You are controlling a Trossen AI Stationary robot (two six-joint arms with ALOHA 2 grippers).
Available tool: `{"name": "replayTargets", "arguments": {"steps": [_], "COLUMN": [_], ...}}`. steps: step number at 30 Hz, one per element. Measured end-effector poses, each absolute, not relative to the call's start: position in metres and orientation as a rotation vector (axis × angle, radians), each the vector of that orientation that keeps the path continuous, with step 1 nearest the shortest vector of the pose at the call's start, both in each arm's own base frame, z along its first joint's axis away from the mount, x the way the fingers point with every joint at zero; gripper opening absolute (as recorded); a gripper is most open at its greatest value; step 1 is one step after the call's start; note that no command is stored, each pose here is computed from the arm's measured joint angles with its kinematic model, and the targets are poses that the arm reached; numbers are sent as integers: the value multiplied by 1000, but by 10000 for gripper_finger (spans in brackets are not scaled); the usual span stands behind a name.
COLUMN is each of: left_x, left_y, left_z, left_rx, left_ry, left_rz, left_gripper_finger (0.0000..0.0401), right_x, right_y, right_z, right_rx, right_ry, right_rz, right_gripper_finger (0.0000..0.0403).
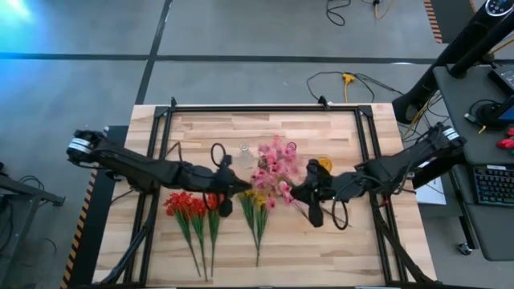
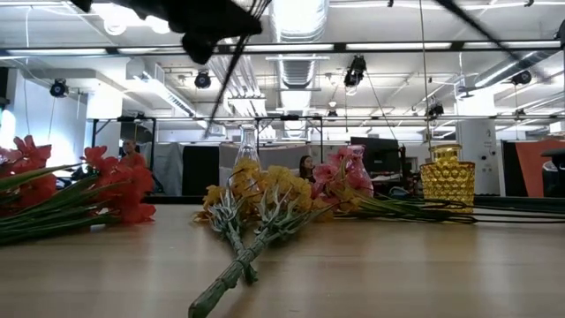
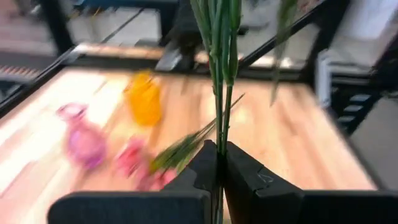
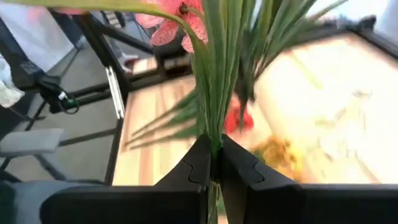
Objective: Sort flowers into vase by color
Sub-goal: Put the right pink flowers into the yellow vase
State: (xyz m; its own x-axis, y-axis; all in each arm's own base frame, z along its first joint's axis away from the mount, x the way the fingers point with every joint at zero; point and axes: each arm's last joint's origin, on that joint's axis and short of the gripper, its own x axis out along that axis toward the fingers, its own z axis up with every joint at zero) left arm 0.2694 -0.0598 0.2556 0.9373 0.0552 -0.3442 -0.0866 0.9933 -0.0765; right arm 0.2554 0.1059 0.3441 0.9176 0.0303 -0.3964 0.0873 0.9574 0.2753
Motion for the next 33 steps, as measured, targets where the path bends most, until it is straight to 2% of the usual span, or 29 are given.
{"name": "replayTargets", "arguments": {"steps": [4, 9, 16, 20, 26, 33], "left_x": [248, 228, 210, 196, 184, 167], "left_y": [-54, -58, -82, -90, -80, -54], "left_z": [257, 259, 260, 250, 255, 290], "left_rx": [-109, -145, -140, -83, -151, -67], "left_ry": [463, 544, 632, 767, 865, 882], "left_rz": [180, 178, -43, -65, 148, 558], "left_gripper_finger": [0, 0, 0, 0, 0, 0], "right_x": [242, 225, 217, 214, 213, 220], "right_y": [107, 104, 100, 98, 96, 99], "right_z": [355, 368, 376, 385, 391, 386], "right_rx": [361, 432, 430, 415, 383, 354], "right_ry": [453, 506, 521, 527, 507, 526], "right_rz": [33, 19, -44, -54, -87, -99], "right_gripper_finger": [13, 13, 13, 13, 13, 13]}}
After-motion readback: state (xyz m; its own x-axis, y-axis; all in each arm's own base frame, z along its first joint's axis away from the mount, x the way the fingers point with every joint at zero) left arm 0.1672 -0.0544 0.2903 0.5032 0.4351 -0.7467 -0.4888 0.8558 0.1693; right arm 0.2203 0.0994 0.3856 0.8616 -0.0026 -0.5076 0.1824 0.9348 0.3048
